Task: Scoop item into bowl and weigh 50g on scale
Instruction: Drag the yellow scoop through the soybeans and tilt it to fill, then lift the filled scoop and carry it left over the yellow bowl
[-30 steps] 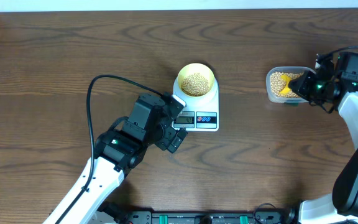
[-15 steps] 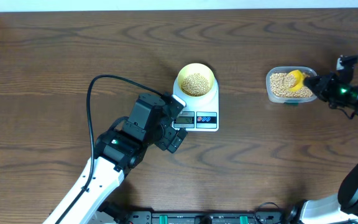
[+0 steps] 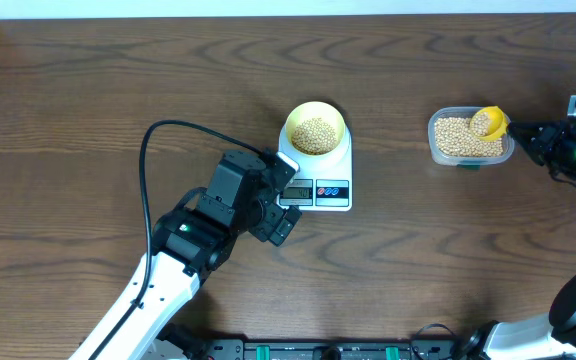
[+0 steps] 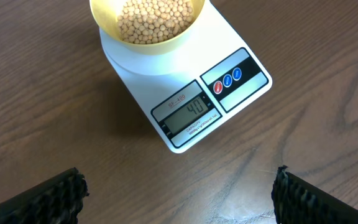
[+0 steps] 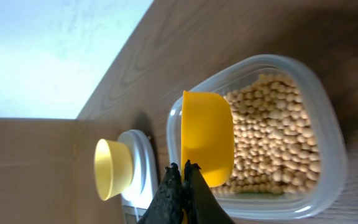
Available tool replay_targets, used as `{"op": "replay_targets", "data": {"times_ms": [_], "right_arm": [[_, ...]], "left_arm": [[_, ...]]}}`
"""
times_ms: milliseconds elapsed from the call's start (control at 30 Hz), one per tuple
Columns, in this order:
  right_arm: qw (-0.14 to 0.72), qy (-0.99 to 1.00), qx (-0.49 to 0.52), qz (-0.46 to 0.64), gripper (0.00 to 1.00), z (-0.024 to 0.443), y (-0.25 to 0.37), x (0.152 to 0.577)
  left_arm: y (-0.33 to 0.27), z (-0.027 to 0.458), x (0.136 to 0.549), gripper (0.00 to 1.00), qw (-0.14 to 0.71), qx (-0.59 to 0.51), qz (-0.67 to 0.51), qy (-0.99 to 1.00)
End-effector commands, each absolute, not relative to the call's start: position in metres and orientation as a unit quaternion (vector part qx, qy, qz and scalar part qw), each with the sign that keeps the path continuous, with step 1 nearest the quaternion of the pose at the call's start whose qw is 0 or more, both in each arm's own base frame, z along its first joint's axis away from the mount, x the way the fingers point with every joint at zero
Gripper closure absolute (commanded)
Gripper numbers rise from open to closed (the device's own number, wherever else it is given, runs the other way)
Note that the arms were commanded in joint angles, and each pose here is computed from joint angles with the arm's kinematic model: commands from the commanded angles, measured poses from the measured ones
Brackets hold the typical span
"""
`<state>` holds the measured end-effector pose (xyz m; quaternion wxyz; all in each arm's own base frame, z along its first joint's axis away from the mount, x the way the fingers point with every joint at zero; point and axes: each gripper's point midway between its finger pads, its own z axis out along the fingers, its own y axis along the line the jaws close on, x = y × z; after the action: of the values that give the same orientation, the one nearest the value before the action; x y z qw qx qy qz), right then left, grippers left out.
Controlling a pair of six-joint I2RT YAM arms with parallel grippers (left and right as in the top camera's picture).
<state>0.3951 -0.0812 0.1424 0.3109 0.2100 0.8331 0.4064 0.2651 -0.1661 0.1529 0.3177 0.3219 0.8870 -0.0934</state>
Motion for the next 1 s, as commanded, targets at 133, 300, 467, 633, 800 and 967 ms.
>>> {"op": "replay_targets", "data": {"times_ms": [133,300,467,633,800,967], "right_arm": [[0.312,0.804,0.178,0.473,0.99,0.161,-0.063,0.394],[0.309,0.802,0.170,0.482,0.99,0.166,-0.050,0.402],[0.306,0.802,0.160,0.488,0.99,0.171,-0.031,0.414],[0.301,0.806,0.157,0.486,0.99,0.172,-0.010,0.425],[0.304,0.803,0.140,0.493,0.99,0.180,0.014,0.436],[0.296,0.809,0.139,0.488,0.99,0.178,0.035,0.441]], "left_arm": [[-0.167,0.155,0.264,0.02,0.321,0.326,-0.095,0.884],[-0.167,0.155,0.264,0.02,0.321,0.326,-0.095,0.884],[-0.167,0.155,0.264,0.02,0.321,0.326,-0.095,0.884],[-0.167,0.155,0.264,0.02,0.321,0.326,-0.095,0.884],[-0.167,0.155,0.264,0.02,0.321,0.326,-0.095,0.884],[-0.167,0.155,0.264,0.02,0.321,0.326,-0.095,0.884]]}}
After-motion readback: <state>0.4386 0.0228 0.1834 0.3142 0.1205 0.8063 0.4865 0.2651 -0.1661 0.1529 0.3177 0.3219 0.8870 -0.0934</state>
